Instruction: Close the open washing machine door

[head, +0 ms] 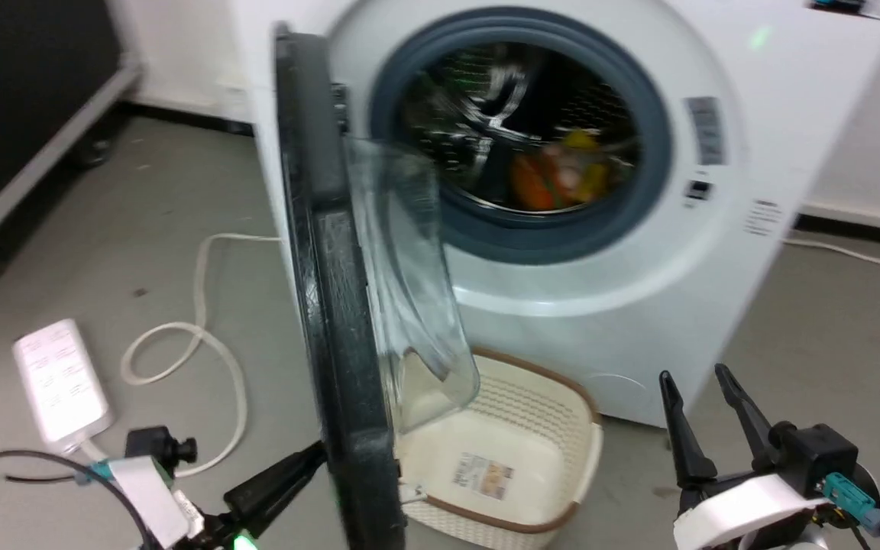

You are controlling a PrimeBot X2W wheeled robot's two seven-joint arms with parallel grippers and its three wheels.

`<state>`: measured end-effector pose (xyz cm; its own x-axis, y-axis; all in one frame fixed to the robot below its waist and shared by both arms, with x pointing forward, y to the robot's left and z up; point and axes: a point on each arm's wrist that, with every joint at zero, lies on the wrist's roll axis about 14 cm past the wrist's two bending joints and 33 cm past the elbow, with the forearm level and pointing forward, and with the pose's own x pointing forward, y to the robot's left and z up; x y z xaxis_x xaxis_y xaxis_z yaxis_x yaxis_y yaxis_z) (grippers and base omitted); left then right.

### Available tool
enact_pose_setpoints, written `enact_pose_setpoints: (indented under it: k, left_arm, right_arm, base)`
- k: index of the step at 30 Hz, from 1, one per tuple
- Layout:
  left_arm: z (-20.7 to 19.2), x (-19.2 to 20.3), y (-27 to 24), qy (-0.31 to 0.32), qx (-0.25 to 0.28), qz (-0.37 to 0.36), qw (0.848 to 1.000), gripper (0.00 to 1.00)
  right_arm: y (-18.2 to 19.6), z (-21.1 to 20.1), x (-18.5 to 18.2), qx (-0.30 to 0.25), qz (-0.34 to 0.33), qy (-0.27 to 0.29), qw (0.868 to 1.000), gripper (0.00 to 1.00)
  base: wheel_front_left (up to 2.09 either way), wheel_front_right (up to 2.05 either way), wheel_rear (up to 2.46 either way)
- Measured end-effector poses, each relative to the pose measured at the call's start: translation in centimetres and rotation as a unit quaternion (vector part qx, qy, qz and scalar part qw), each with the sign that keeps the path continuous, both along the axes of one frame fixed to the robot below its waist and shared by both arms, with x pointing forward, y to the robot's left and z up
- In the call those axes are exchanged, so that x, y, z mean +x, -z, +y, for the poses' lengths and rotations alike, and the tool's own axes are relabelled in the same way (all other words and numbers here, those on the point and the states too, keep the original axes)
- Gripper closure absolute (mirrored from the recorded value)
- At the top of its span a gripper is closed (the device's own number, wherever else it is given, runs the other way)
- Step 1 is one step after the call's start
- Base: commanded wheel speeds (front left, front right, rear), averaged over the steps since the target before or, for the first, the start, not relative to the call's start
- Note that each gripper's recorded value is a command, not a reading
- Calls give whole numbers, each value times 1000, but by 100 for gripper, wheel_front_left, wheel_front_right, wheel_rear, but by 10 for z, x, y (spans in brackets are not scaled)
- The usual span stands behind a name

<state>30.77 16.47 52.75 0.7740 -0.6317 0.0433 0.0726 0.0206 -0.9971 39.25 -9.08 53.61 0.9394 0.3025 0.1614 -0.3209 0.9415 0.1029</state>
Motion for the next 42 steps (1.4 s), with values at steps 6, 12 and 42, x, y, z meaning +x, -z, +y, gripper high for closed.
enact_pose_setpoints:
  k: [6,12,42]
  left_arm:
    - [-54,25,-1,40,-66,12,997,100]
    - [-118,41,-3,107,-100,29,989,100]
    - [-242,198,-11,48,-73,46,995,100]
  right_arm:
    - [6,-48,-11,0,6,67,998,0]
    - [14,-98,-29,1,18,141,990,0]
    - [44,-177,-59,12,72,267,961,0]
  base:
    - [0,0,0]
    - [0,0,0]
    - [0,0,0]
